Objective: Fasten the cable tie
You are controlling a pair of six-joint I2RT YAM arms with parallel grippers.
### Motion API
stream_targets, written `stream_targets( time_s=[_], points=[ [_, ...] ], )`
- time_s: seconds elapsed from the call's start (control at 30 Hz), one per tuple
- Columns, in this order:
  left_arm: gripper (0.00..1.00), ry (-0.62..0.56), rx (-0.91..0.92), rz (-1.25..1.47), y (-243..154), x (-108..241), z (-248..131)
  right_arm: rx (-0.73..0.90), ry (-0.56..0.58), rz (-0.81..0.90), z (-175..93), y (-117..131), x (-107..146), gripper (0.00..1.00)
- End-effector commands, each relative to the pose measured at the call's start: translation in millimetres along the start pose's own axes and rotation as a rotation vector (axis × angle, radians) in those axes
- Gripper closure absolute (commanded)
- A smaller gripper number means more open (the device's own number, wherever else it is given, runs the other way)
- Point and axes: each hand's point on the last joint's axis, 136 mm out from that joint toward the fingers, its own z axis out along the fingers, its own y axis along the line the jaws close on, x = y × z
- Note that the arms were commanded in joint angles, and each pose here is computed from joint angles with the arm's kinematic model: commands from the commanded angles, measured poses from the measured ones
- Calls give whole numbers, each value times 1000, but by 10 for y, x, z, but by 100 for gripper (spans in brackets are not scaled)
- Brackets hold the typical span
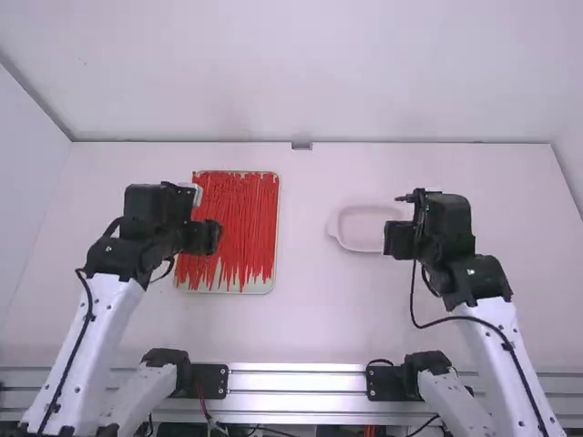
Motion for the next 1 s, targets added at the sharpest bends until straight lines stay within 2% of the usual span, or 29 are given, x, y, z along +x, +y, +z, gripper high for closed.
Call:
stream_targets(
  time_s=[0.0, 0.07, 0.23, 0.47, 0.8, 0.97],
  points=[
    [16, 11, 39, 12, -96, -128, -5, 14, 5, 6, -24, -59, -144, 17],
    [13, 33, 50, 8, -114, -190, 22, 30, 31, 35, -2, -140, -194, 13],
    [8, 77, 58, -2, -126, -249, 67, -16, 87, 62, 35, -104, -226, 8],
    [2, 114, 37, -59, -91, -329, 123, -87, 168, 9, 55, 177, -191, 2],
    [1, 109, 39, -59, -56, -510, 341, -160, 151, -52, 141, 542, -285, 0],
    [1, 122, 29, -60, -21, -751, 464, -227, 143, -83, 161, 773, -301, 0]
  ],
)
